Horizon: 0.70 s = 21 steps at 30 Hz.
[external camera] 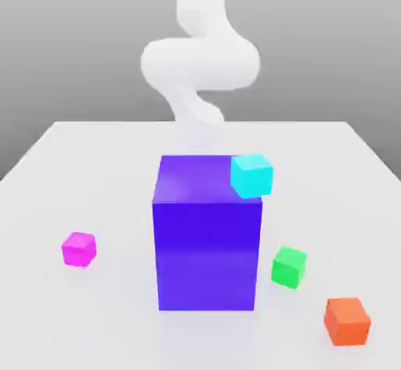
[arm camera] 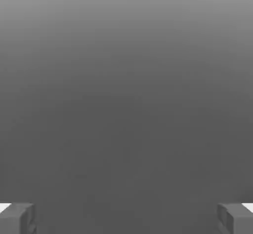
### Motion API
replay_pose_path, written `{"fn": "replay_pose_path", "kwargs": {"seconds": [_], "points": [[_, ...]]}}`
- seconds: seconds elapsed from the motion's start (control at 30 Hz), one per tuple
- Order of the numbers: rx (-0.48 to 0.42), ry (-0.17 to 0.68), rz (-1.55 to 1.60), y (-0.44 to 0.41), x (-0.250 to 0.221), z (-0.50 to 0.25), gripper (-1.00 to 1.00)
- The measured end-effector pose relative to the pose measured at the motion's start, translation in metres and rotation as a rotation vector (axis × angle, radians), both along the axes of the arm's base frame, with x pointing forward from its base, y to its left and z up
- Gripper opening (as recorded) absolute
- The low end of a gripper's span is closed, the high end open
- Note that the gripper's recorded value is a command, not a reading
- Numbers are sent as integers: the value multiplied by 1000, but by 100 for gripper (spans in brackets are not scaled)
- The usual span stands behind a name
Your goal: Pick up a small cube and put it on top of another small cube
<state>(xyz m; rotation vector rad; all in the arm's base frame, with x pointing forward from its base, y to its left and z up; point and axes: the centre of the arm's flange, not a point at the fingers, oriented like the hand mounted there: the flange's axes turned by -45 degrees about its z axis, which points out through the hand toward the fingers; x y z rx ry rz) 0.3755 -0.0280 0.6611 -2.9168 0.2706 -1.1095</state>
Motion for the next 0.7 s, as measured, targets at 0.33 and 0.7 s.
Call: {"fn": "replay_pose_path", "kwargs": {"seconds": [0.33,0.7], "points": [[311,285,-733,-150,18,-249,0],[622,495,-1527,-220,-130,-468,0]]}}
